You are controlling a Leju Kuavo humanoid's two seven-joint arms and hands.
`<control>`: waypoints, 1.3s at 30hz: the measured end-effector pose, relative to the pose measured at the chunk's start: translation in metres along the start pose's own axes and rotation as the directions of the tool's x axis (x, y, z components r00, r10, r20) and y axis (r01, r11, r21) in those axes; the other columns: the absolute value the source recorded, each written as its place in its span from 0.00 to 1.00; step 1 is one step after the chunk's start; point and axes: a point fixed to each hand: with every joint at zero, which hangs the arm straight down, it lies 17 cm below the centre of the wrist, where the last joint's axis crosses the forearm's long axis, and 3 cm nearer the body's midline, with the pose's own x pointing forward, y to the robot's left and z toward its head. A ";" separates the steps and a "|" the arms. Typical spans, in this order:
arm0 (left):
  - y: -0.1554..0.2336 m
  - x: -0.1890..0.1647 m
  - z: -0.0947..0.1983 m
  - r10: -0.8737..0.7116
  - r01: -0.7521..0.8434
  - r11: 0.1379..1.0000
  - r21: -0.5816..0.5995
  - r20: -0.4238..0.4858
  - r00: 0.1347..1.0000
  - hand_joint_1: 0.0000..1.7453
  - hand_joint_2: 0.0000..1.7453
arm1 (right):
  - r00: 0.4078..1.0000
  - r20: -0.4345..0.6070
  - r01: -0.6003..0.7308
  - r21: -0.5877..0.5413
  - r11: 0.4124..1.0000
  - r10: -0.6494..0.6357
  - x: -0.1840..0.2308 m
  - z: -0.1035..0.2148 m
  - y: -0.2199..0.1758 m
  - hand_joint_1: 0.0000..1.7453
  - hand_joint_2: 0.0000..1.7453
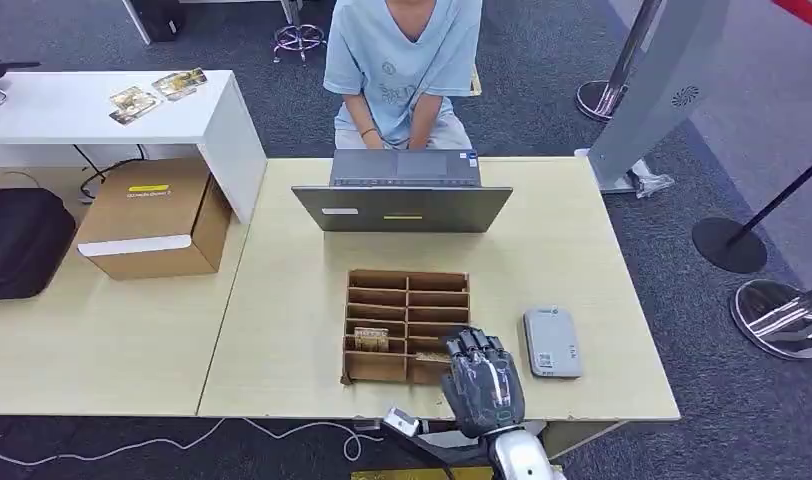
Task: Pass the card to the sensor for recognition and then transmit it.
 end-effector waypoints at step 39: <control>0.000 -0.005 0.000 0.107 -0.106 0.994 0.013 -0.038 0.994 0.00 1.00 | 1.000 0.016 0.005 0.013 1.000 -0.005 0.011 -0.004 0.004 0.93 1.00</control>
